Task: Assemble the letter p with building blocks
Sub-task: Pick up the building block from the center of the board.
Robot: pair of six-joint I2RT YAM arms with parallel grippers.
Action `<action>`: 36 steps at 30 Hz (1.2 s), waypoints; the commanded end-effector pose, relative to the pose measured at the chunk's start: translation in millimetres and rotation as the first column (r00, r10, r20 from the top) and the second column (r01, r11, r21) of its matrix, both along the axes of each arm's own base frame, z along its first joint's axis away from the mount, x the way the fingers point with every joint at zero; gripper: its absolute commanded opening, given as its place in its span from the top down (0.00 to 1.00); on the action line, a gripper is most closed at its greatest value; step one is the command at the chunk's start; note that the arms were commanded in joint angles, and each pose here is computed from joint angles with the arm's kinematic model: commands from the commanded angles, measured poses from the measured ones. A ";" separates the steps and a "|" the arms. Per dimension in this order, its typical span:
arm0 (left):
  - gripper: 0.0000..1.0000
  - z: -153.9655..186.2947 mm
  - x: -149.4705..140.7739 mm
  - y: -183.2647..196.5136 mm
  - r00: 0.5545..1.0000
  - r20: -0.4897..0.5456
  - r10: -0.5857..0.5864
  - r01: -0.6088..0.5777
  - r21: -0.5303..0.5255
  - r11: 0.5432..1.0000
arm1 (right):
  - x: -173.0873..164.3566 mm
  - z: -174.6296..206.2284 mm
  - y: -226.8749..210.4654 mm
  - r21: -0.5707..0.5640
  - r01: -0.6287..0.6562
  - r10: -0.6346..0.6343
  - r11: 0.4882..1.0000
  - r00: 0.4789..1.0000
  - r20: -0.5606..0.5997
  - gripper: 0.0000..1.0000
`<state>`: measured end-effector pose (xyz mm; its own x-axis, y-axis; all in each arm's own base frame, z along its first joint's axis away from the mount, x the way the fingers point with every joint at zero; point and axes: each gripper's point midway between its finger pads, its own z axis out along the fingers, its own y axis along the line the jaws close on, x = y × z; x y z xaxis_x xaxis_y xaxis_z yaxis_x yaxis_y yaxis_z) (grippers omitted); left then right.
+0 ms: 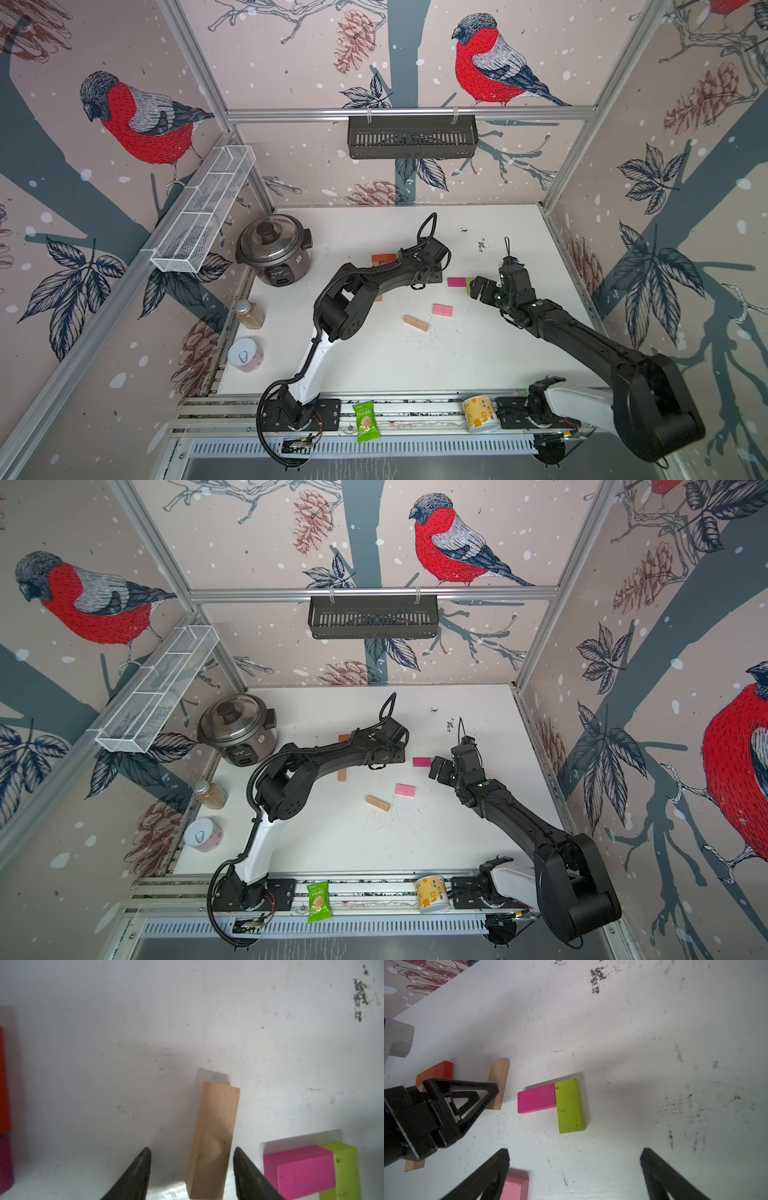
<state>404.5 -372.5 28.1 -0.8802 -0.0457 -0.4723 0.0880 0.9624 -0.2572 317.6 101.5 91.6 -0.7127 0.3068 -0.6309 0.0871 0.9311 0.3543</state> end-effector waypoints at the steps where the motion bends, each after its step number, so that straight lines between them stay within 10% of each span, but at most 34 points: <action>1: 0.41 -16.8 -15.1 15.0 0.998 -0.060 -0.018 0.024 0.097 0.995 | 5.3 8.2 -1.5 -0.007 0.011 -0.010 1.000 0.999 0.040 0.00; 36: 0.73 -8.8 -31.5 5.1 0.998 -0.026 -0.061 0.065 0.225 0.972 | 6.5 3.4 0.9 -0.018 0.002 -0.001 1.000 1.000 0.023 0.00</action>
<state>389.0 -375.6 22.7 -0.8586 0.1002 -0.5028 0.1522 0.9863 -0.0633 318.5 102.5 88.6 -0.7187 0.3003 -0.6272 0.0893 0.9343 0.3451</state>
